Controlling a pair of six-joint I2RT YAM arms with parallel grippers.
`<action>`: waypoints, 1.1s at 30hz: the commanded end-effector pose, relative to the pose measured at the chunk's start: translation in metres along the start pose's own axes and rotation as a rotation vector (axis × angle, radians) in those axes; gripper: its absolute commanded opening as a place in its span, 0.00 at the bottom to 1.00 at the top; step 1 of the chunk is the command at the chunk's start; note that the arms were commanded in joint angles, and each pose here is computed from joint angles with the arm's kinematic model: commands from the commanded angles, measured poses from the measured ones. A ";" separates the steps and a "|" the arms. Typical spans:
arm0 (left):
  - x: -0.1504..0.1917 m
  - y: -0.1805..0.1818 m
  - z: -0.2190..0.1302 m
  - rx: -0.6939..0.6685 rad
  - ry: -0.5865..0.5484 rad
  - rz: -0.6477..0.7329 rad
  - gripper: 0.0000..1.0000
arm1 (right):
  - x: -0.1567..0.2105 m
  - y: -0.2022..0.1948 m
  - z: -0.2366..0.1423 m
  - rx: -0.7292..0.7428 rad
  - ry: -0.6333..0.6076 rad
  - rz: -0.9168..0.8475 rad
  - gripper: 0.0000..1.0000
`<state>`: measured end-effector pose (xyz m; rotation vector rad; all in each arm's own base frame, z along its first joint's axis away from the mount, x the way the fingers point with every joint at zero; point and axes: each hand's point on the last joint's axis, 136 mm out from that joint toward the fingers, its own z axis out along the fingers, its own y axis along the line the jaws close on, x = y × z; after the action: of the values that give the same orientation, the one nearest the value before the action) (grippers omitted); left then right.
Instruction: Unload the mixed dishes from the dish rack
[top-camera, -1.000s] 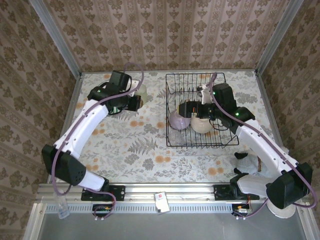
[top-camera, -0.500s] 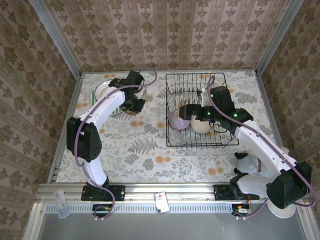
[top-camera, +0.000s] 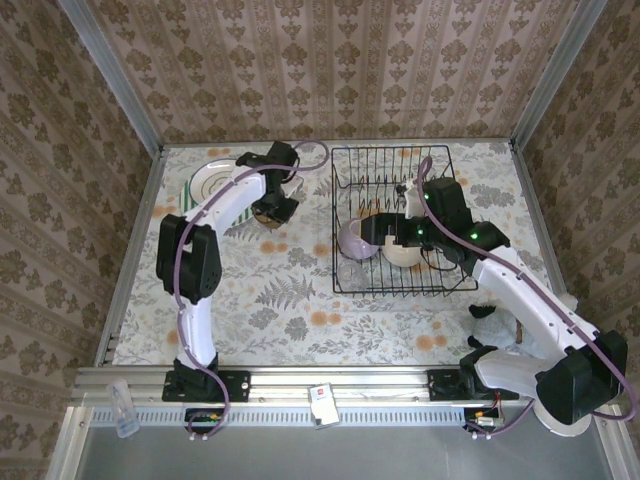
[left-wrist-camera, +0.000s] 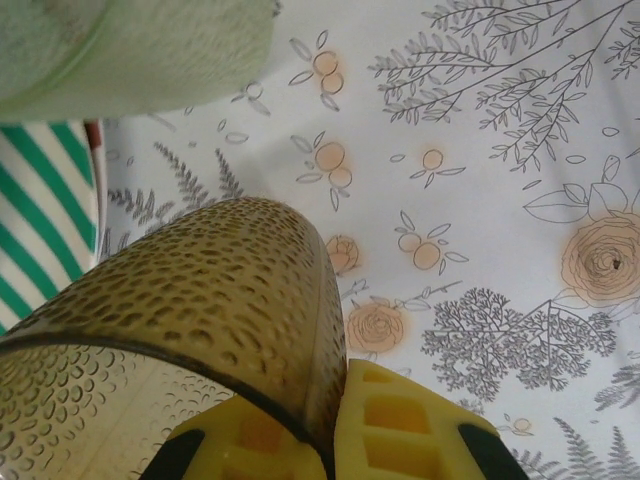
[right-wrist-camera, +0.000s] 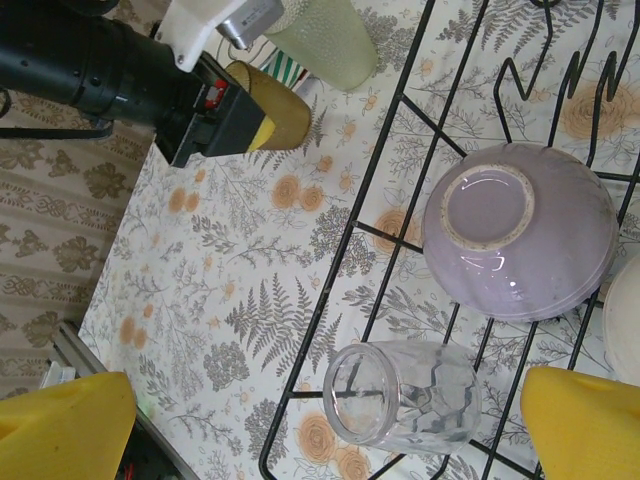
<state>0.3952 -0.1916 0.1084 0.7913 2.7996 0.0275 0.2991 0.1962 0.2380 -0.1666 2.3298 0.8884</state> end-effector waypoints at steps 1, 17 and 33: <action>-0.004 -0.003 0.000 0.000 -0.001 0.154 0.00 | 0.006 -0.001 -0.003 0.007 0.002 0.000 1.00; 0.005 -0.008 0.008 0.005 0.016 0.550 0.00 | 0.004 0.002 -0.002 -0.005 -0.002 0.000 1.00; 0.000 0.005 0.028 -0.046 0.060 0.657 0.00 | 0.011 0.000 0.002 0.000 0.019 0.012 1.00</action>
<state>0.3974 -0.1900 0.0838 1.6233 2.4754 0.1944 0.2956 0.1968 0.2335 -0.1662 2.3421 0.8910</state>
